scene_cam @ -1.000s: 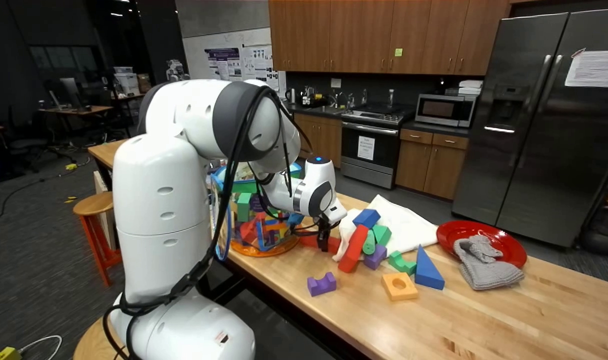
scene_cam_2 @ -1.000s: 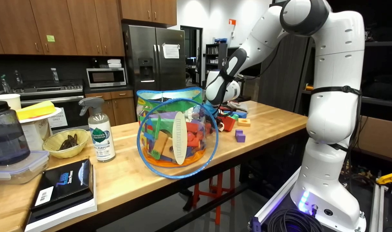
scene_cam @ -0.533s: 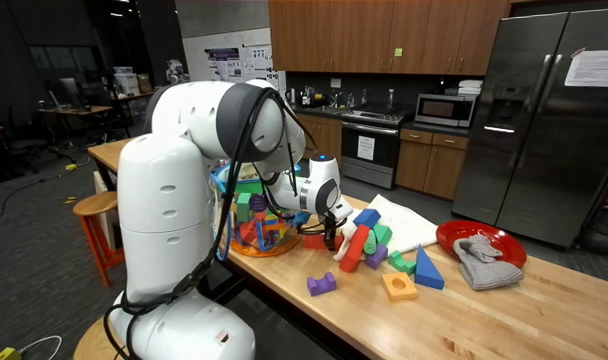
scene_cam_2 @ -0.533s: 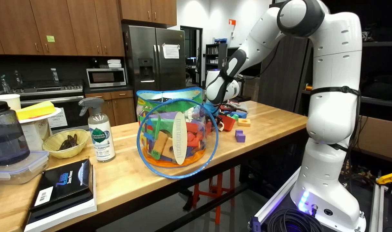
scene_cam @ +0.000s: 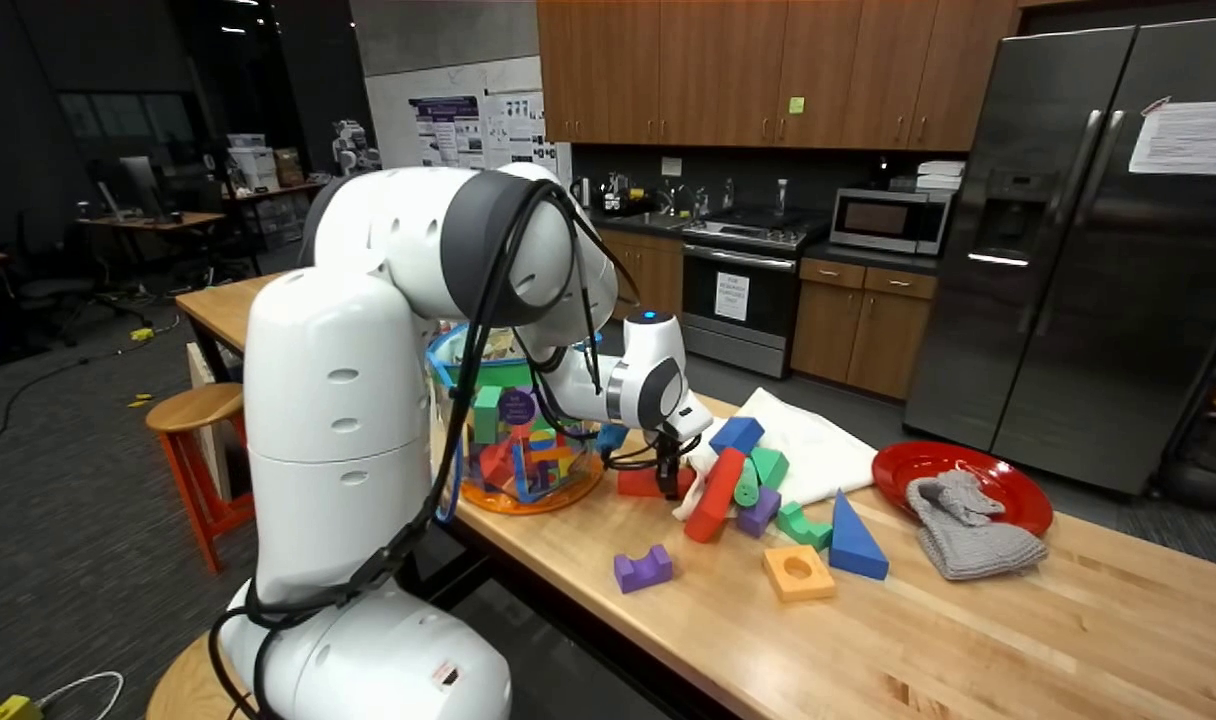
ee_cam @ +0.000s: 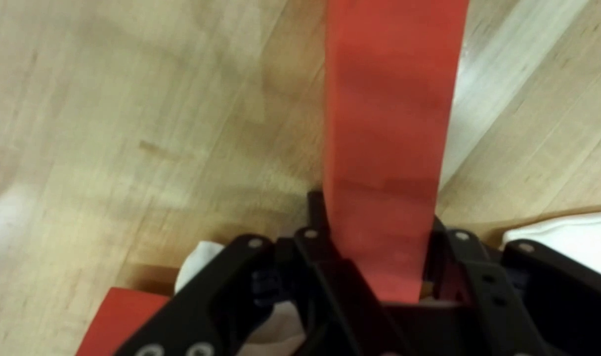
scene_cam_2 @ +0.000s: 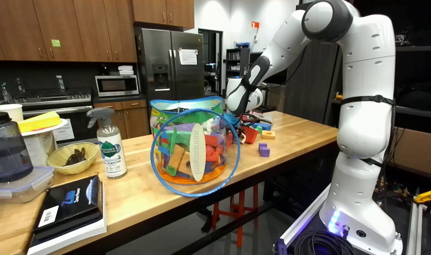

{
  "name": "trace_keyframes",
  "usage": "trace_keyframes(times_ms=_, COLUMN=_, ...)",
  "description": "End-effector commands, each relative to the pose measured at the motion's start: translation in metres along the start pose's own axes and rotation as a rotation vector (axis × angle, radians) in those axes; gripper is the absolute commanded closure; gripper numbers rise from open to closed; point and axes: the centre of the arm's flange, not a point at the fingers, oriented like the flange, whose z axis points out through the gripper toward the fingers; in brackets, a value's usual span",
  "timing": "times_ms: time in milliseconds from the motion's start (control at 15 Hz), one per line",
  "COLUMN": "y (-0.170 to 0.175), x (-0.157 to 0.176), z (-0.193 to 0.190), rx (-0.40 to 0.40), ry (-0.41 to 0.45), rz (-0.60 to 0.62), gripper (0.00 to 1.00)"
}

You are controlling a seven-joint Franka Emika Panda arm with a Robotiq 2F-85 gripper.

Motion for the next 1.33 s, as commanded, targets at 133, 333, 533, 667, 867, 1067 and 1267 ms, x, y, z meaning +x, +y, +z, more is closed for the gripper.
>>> trace_keyframes(times_ms=133, y=-0.005, x=0.009, z=0.010, rx=0.042, ry=0.037, rz=-0.037, gripper=0.84)
trace_keyframes(times_ms=333, y=0.001, x=0.003, z=-0.063, rx=0.060, ry=0.056, rz=0.018, gripper=0.84)
trace_keyframes(times_ms=533, y=-0.003, x=0.005, z=-0.086, rx=0.078, ry=0.083, rz=0.046, gripper=0.84)
trace_keyframes(times_ms=667, y=-0.004, x=0.005, z=-0.100, rx=0.077, ry=0.098, rz=0.053, gripper=0.84)
trace_keyframes(times_ms=867, y=-0.004, x=0.002, z=-0.113, rx=0.079, ry=0.117, rz=0.063, gripper=0.84)
trace_keyframes(times_ms=1067, y=-0.003, x=-0.004, z=-0.124, rx=0.098, ry=0.124, rz=0.076, gripper=0.84)
trace_keyframes(times_ms=1267, y=-0.006, x=-0.011, z=-0.137, rx=0.144, ry=0.124, rz=0.090, gripper=0.84)
